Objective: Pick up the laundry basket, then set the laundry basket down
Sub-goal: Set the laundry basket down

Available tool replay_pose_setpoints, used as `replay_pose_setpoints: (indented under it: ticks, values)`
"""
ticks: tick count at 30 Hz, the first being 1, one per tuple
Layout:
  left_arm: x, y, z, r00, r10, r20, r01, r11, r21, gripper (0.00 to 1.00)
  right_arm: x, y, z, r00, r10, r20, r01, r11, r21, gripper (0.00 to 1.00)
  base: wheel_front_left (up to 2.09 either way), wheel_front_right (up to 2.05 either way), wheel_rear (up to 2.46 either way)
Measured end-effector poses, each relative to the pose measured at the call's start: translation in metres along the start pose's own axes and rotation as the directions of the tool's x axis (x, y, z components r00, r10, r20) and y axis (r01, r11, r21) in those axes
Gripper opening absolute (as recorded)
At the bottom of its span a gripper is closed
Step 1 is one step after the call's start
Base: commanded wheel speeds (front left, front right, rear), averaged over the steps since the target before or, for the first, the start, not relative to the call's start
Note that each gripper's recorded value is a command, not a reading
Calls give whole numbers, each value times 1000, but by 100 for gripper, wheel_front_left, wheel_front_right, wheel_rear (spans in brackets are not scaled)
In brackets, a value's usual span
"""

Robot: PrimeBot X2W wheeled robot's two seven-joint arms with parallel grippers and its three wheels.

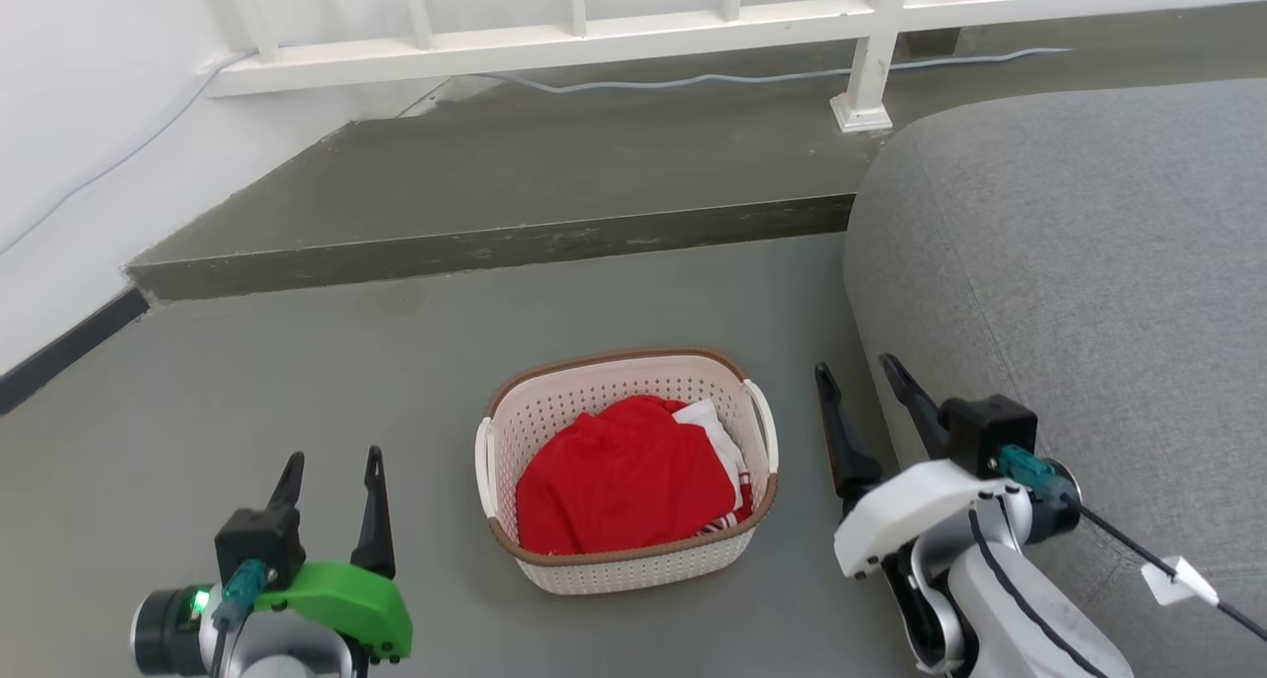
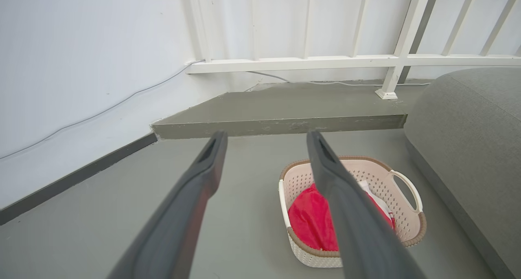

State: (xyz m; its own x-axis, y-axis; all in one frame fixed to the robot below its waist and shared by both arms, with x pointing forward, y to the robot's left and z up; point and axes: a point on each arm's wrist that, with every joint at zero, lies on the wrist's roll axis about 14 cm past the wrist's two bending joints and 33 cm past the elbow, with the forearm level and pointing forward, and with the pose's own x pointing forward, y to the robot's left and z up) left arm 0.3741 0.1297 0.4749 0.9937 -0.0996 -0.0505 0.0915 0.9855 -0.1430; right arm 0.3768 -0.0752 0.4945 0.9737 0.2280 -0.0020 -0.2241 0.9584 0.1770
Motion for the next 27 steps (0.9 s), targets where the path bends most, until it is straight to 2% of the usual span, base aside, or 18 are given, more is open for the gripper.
replay_pose_setpoints:
  ticks: [10, 27]
  values:
    - [-13, 7, 0, 1000, 26, 8, -26, 1000, -10, 100, -21, -5, -10, 999, -37, -13, 37, 999, 17, 100, 0, 0, 0]
    - [-21, 4, 5, 999, 24, 34, -24, 1000, 17, 100, -31, -9, -5, 998, -60, 12, 59, 998, 7, 100, 0, 0, 0]
